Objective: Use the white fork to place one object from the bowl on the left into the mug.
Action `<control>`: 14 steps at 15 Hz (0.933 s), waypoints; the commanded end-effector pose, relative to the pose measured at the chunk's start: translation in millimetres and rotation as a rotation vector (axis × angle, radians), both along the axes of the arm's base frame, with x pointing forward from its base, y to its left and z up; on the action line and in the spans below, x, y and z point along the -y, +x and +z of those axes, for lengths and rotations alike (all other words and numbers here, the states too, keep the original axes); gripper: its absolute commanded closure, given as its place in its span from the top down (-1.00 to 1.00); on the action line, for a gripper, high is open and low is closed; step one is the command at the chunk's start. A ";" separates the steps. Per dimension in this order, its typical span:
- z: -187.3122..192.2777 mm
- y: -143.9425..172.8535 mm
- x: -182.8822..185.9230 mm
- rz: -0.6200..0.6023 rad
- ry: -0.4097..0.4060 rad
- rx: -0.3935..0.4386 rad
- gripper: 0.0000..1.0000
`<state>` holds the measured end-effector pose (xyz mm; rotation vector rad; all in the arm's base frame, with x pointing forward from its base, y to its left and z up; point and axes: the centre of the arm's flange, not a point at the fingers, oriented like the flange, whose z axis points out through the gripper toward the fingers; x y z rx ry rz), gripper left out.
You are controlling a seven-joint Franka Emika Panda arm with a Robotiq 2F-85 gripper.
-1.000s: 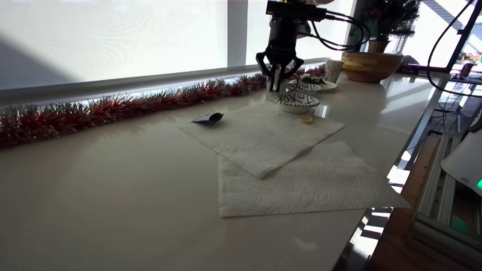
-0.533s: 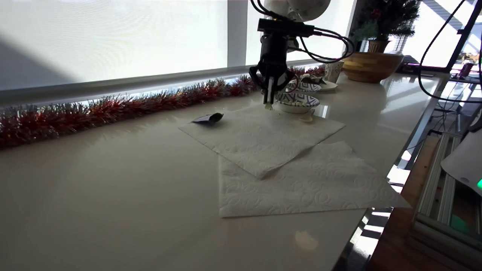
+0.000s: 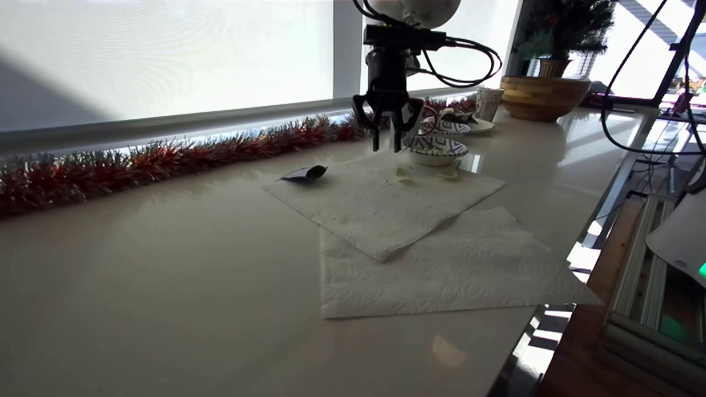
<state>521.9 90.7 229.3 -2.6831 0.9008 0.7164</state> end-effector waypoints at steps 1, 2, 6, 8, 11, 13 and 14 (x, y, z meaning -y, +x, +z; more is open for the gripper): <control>62.1 -14.5 -26.0 0.061 -0.061 -0.005 0.48; 76.7 -25.3 -30.9 0.089 -0.112 0.020 0.60; 135.0 -56.3 -40.4 0.177 -0.245 0.134 1.00; 152.8 -70.0 -37.8 0.212 -0.319 0.177 1.00; 175.0 -85.6 -30.3 0.258 -0.425 0.245 1.00; 187.7 -93.5 -22.3 0.276 -0.483 0.298 1.00; 192.2 -89.8 -20.5 0.295 -0.522 0.349 1.00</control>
